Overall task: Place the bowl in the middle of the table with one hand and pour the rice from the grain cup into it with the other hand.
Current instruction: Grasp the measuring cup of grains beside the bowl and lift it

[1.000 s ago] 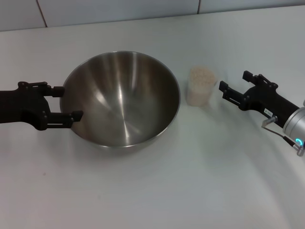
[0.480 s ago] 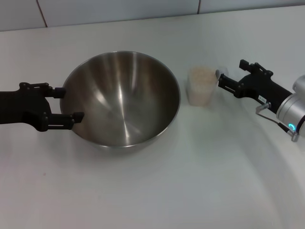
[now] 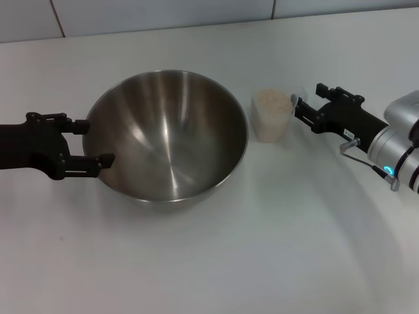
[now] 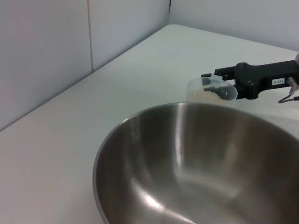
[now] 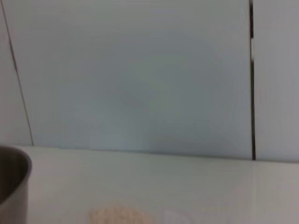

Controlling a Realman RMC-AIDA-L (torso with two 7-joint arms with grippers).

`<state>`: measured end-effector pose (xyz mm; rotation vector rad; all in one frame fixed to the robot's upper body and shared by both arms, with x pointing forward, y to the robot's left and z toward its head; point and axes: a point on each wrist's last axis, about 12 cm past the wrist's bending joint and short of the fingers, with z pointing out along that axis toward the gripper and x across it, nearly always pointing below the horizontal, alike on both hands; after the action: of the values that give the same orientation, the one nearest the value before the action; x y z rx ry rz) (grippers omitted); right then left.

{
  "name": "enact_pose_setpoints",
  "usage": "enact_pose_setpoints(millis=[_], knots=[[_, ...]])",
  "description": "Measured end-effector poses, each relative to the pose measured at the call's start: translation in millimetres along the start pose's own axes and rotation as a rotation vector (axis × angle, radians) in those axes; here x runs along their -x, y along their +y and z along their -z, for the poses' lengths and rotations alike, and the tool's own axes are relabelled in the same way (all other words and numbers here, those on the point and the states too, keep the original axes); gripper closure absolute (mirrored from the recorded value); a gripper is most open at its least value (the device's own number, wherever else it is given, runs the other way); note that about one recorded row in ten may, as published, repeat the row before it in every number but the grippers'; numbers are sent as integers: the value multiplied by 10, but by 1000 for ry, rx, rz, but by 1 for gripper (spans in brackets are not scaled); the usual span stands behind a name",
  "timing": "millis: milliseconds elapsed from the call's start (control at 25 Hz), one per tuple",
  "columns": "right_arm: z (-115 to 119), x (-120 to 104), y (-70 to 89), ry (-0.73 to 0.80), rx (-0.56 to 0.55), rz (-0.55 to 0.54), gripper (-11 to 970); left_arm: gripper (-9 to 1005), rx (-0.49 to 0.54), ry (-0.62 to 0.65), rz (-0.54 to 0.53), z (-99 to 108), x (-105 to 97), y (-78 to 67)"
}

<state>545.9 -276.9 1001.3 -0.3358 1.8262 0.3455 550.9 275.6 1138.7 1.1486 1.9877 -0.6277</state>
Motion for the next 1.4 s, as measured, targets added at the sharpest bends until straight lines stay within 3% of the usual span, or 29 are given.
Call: enact_pose_setpoints(millis=[400,600,840,1400], knots=[[-52,-2,81,-3,2,37,532,180,-6,5,-15,-14,17,-2],[-52,-4,87,-4,3,35,770,180,-9,7,-16,-18,18,-7],[-44,-8,90,-6,4,38,955,181,-12,7,-17,-18,17,-11],[78,74,83,-147,1,37,955,181,-26,-2,-40,-7,92,-27]])
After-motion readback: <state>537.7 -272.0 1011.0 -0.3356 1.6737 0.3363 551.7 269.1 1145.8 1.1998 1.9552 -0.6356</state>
